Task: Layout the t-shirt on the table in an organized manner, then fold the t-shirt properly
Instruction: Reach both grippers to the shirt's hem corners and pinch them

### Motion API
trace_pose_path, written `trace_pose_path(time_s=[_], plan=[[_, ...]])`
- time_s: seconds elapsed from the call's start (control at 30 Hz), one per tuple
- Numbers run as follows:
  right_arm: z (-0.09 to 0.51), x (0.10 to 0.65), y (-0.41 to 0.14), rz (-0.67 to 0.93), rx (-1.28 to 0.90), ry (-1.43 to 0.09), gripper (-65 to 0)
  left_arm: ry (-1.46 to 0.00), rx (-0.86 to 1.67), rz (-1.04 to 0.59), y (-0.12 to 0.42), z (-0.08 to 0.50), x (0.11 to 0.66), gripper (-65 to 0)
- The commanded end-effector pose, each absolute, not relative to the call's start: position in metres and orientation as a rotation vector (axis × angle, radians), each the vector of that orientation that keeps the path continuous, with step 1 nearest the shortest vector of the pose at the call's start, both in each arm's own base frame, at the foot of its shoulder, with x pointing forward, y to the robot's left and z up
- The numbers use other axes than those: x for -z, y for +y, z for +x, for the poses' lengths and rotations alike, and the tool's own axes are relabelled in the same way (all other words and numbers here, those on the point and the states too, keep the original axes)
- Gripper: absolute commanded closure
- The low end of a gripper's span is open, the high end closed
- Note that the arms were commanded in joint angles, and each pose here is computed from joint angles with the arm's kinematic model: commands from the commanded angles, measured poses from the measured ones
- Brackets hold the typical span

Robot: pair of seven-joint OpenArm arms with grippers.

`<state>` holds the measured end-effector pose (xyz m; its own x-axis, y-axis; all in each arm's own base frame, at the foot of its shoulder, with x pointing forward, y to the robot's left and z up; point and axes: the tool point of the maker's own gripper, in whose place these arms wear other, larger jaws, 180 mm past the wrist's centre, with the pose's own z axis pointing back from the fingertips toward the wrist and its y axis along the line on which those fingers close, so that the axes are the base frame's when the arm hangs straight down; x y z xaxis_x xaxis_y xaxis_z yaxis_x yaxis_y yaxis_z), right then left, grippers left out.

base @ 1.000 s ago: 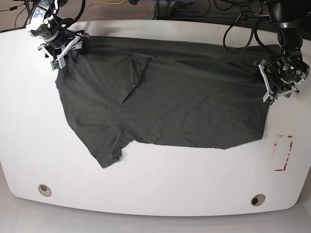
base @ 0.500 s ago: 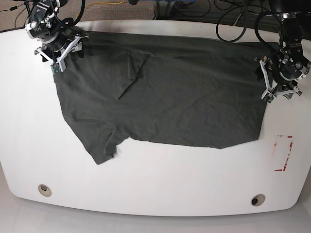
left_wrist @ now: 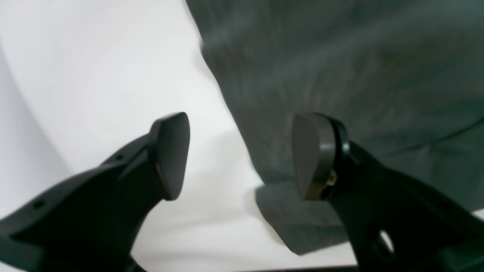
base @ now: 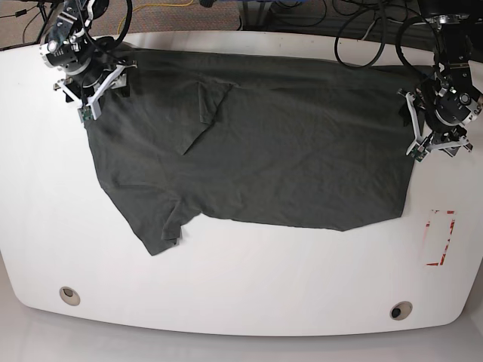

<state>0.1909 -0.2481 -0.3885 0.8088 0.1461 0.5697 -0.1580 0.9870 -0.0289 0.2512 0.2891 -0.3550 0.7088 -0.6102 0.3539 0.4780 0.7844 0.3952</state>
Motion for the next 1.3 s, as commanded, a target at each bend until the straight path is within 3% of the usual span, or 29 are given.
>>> trace_pose_path(time_s=[0.0,0.2,0.47,0.73,1.27], plan=[[0.221,0.367,-0.25,0.009,-0.171,-0.709,-40.0,-0.516,0.575,0.331,0.307,0.254,0.34,-38.5],[0.274,0.35,-0.258,0.02,-0.146,-0.805,-40.0,-0.618,0.424,0.342,0.319,0.271,0.321,-38.5],[0.331,0.354,-0.278,-0.003,-0.1,-0.799,-40.0,-0.715,0.334,0.37,0.336,0.297,0.293,-38.5],[0.383,0.37,-0.289,0.061,-0.043,-0.845,-40.0,-0.73,0.267,0.397,0.352,0.306,0.276,-38.5],[0.398,0.409,-0.29,0.202,0.064,-0.845,-40.0,-0.733,0.223,0.417,0.366,0.299,0.272,-38.5]])
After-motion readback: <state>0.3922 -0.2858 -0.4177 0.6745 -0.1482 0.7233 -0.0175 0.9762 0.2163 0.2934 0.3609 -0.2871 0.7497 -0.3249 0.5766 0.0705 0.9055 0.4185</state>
